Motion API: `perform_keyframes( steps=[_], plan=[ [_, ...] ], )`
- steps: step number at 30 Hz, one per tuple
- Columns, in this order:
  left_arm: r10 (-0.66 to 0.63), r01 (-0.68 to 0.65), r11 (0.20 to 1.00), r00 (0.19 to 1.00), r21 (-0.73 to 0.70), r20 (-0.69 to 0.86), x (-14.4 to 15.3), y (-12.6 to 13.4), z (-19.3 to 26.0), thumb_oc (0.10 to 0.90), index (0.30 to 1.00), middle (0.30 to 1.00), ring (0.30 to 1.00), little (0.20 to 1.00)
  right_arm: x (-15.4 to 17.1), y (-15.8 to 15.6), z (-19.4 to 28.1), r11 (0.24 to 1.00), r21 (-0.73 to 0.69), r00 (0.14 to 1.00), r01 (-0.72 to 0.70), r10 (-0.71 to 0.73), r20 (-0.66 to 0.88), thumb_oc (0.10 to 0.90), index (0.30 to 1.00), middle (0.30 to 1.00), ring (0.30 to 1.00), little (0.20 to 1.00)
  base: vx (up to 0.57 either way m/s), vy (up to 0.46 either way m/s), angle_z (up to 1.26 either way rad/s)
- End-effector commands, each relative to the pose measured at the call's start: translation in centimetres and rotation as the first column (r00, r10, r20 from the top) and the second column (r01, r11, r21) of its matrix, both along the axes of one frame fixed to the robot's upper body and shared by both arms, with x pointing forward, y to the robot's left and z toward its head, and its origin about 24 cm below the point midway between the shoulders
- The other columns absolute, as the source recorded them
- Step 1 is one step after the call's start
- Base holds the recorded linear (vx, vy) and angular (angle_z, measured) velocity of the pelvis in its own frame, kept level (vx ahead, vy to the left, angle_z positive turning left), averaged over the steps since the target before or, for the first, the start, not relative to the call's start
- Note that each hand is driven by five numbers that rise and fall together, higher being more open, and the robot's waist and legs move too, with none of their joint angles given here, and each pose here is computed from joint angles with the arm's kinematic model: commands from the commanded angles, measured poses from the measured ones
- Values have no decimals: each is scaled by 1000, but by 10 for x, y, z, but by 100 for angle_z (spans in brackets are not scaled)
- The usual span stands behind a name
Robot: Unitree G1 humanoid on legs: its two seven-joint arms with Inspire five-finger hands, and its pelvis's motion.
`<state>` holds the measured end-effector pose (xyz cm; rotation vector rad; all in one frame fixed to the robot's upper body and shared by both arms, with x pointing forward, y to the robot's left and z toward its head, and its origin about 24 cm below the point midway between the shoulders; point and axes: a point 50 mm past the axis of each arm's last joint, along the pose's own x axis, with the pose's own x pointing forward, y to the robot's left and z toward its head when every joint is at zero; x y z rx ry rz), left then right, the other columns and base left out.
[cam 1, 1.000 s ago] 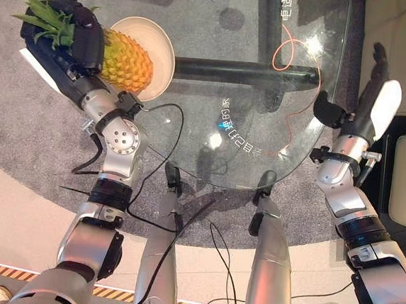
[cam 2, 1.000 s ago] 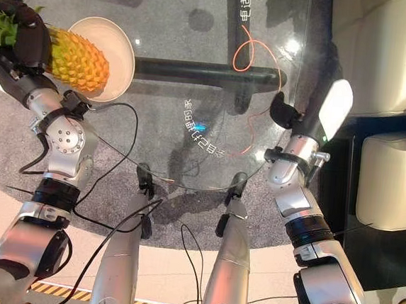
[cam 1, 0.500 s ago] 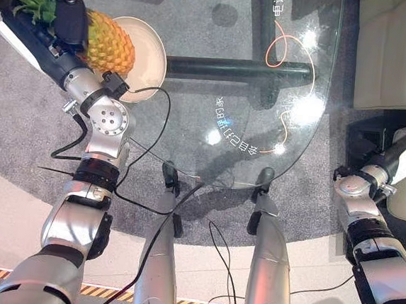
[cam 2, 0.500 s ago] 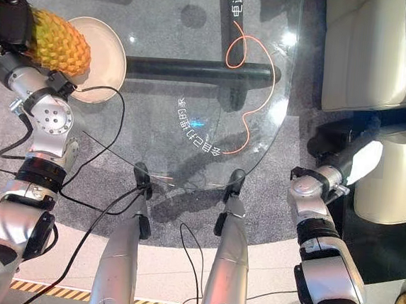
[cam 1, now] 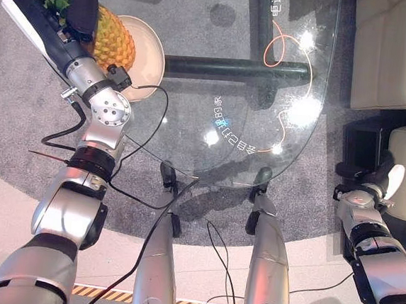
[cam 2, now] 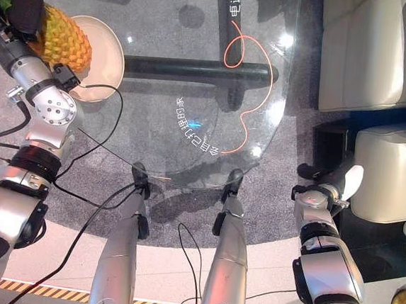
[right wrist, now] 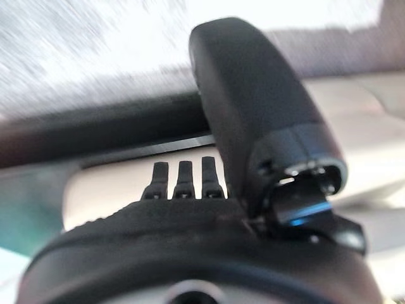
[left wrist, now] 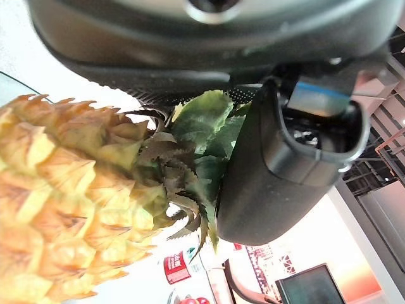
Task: Pick up the fruit to the plate
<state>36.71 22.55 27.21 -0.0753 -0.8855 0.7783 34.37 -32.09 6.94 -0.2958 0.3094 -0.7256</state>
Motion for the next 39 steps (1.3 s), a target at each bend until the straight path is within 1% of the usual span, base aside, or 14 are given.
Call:
perform_keyframes(
  steps=[1, 3, 9, 17, 26, 39],
  plan=[
    [68, -83, 995, 970, 53, 233, -20, 15, 76, 100, 300, 300, 300, 200, -6, 0, -18, 993, 78, 989, -88, 96, -110, 800, 900, 900, 900, 900, 0, 0, 0],
    [70, -82, 995, 976, 51, 208, -17, 18, 75, 100, 300, 300, 300, 200, -7, 5, -26, 985, 105, 978, -140, 154, -143, 800, 900, 900, 900, 900, 0, 0, 0],
    [78, -90, 994, 982, 66, 173, -13, 18, 71, 100, 300, 300, 300, 200, -4, 17, -32, 966, 138, 955, -216, 239, -178, 800, 900, 900, 900, 900, 0, 0, 0],
    [93, -108, 988, 987, 110, 132, -10, 21, 74, 100, 300, 300, 300, 200, -7, 27, -46, 910, 266, 878, -319, 389, -280, 800, 900, 900, 900, 900, 0, 0, 0],
    [102, -117, 982, 989, 145, 110, -9, 20, 77, 100, 300, 300, 300, 200, -7, 33, -50, 898, 277, 862, -341, 416, -289, 800, 900, 900, 900, 900, 0, 0, 0],
    [104, -123, 979, 987, 162, 123, -9, 18, 83, 100, 300, 300, 300, 200, -5, 29, -44, 900, 264, 859, -348, 419, -293, 800, 900, 900, 900, 900, 0, 0, 0]
  ],
)
